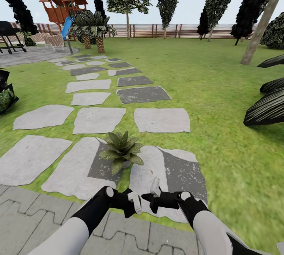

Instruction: Pick up the pesticide atomizer in the garden and spray insectifuge to fully cover both potted plants in the garden.

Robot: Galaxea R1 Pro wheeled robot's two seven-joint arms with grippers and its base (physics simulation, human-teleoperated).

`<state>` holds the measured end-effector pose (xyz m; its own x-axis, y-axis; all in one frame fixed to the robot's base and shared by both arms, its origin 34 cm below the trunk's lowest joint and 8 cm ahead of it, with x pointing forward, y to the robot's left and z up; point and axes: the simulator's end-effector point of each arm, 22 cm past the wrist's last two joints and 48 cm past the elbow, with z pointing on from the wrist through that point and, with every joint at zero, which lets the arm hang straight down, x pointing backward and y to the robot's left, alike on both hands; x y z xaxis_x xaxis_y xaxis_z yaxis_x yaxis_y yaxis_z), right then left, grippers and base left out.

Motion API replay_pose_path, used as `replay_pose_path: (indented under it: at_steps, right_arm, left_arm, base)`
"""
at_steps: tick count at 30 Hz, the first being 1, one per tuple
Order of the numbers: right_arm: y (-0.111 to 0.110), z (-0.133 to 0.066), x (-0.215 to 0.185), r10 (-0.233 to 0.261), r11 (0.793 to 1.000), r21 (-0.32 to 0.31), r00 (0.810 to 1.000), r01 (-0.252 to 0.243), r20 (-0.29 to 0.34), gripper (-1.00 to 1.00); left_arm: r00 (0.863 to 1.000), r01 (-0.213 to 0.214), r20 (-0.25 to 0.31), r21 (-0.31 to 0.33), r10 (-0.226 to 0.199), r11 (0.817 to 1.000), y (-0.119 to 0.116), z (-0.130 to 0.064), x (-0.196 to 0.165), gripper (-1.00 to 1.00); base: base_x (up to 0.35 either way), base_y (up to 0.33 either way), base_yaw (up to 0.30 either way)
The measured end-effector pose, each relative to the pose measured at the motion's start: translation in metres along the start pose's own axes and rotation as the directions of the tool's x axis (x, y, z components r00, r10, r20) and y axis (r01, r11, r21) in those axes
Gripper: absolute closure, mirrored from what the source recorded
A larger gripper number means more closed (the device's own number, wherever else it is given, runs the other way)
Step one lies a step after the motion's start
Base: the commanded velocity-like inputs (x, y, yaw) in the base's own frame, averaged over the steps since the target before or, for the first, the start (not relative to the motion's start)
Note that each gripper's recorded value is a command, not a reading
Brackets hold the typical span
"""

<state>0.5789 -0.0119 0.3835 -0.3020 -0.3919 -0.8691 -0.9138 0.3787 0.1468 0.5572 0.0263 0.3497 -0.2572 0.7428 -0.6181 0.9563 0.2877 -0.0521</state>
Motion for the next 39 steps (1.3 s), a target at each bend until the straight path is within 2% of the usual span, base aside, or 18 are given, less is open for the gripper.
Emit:
replay_pose_path:
  at_steps: [15,22,25,27,30,32,33,37,39]
  right_arm:
    - [0.002,0.001,0.001,0.003,1.000,-0.004,1.000,-0.003,0.000,1.00]
    - [0.002,0.001,0.001,0.003,1.000,-0.003,1.000,-0.003,0.000,1.00]
    - [0.002,0.001,0.001,0.003,1.000,-0.004,1.000,-0.003,0.000,1.00]
    - [0.002,0.001,0.001,0.003,1.000,-0.003,1.000,-0.003,-0.001,1.00]
    - [0.001,0.001,0.001,0.002,1.000,-0.002,1.000,-0.002,-0.001,1.00]
    - [0.001,0.001,0.001,0.001,1.000,-0.002,1.000,-0.001,-0.002,1.00]
    - [0.001,0.001,0.001,0.000,1.000,-0.001,1.000,0.000,-0.003,-1.00]
    - [0.000,0.001,0.001,-0.003,1.000,0.004,1.000,0.003,-0.004,-1.00]
    - [-0.002,0.000,0.001,-0.003,1.000,0.007,1.000,0.003,-0.003,-1.00]
  left_arm:
    - [1.000,-0.001,0.014,0.006,0.001,1.000,-0.004,0.003,-0.009,1.00]
    - [1.000,0.005,-0.010,0.002,-0.005,1.000,-0.001,0.000,0.007,1.00]
    - [0.998,0.016,-0.060,-0.025,-0.018,1.000,0.015,-0.015,0.044,1.00]
    - [0.992,0.032,-0.120,-0.050,-0.038,0.998,0.028,-0.033,0.087,1.00]
    - [0.980,0.056,-0.187,-0.060,-0.066,0.997,0.034,-0.054,0.139,1.00]
    - [0.973,0.058,-0.219,-0.057,-0.069,0.997,0.035,-0.069,0.174,1.00]
    - [0.968,0.063,-0.240,-0.060,-0.076,0.996,0.036,-0.079,0.193,1.00]
    - [0.947,0.096,-0.302,-0.065,-0.112,0.993,0.034,-0.104,0.242,1.00]
    - [0.941,0.106,-0.316,-0.065,-0.121,0.992,0.032,-0.108,0.251,1.00]
  base:
    - [0.000,0.000,0.000]
    - [0.000,0.000,0.000]
    - [0.000,0.000,0.000]
    - [0.000,0.000,0.000]
    - [0.000,0.000,0.000]
    - [0.000,0.000,0.000]
    - [0.000,0.000,0.000]
    - [0.000,0.000,0.000]
    - [0.000,0.000,0.000]
